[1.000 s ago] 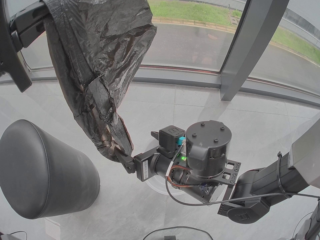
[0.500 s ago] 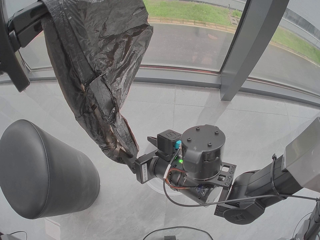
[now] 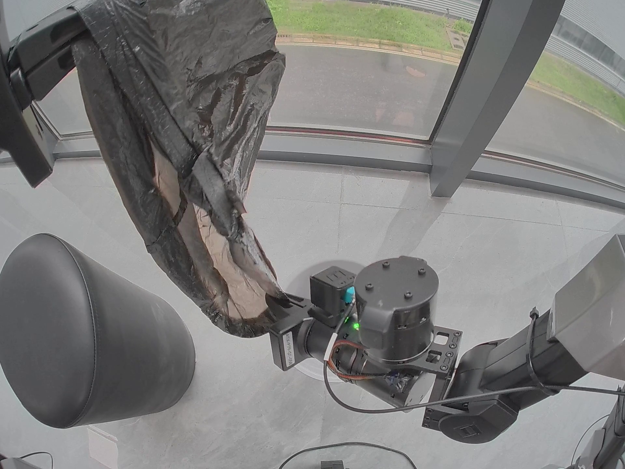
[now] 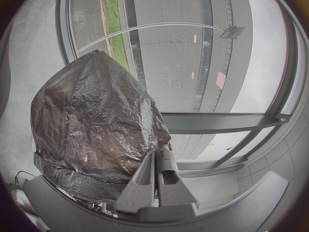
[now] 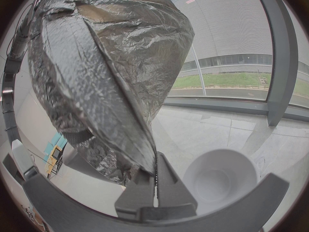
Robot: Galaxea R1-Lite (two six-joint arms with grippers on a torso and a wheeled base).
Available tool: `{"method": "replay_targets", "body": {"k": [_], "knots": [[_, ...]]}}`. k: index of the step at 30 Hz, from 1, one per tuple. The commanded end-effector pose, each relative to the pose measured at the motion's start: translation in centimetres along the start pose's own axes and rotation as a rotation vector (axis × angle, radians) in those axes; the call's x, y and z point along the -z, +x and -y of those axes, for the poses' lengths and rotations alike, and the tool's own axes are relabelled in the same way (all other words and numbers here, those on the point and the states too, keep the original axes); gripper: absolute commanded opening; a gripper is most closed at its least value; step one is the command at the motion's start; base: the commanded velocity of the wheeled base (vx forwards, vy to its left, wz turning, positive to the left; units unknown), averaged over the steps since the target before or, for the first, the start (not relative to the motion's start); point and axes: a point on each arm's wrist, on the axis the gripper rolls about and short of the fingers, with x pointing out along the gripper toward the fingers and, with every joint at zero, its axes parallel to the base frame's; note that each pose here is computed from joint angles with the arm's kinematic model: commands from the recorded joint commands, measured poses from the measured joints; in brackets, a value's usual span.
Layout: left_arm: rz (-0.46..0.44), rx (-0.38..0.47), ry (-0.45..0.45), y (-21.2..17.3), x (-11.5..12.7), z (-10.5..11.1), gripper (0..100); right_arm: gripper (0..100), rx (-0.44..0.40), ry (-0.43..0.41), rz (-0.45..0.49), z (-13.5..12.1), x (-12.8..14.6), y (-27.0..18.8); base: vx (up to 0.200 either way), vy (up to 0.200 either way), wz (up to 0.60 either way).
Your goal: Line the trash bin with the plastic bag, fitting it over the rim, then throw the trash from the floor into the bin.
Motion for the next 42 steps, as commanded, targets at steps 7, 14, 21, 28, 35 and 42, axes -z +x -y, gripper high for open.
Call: {"method": "replay_targets", "body": {"k": [7, 14, 21, 28, 35, 42], "knots": [[-0.137, -0.095, 0.019, -0.5, 1.5, -4.1, 0, 0, -0.026, -0.027, -0.125, 3.0, -0.4, -8.5, 0.000, 0.000, 0.00], [-0.350, -0.106, 0.150, -3.0, 4.5, -9.6, 0, 0, -0.111, -0.007, -0.221, 4.9, -3.9, -13.7, 0.000, 0.000, 0.00], [-0.604, 0.171, 0.284, -6.3, 6.6, -11.8, 0, 0, -0.284, 0.067, -0.430, 5.5, -8.6, -16.0, 0.000, 0.000, 0.00], [-0.618, 0.172, 0.281, -7.4, 7.0, -12.3, 0, 0, -0.266, 0.153, -0.550, 6.4, -10.9, -15.5, 0.000, 0.000, 0.00], [-0.694, 0.146, 0.246, -8.1, 7.8, -14.0, 0, 0, -0.251, 0.268, -0.682, 7.3, -11.4, -14.4, 0.000, 0.000, 0.00], [-0.802, 0.123, 0.185, -7.2, 8.5, -15.4, 0, 0, -0.253, 0.316, -0.786, 7.7, -10.0, -13.7, 0.000, 0.000, 0.00]]}}
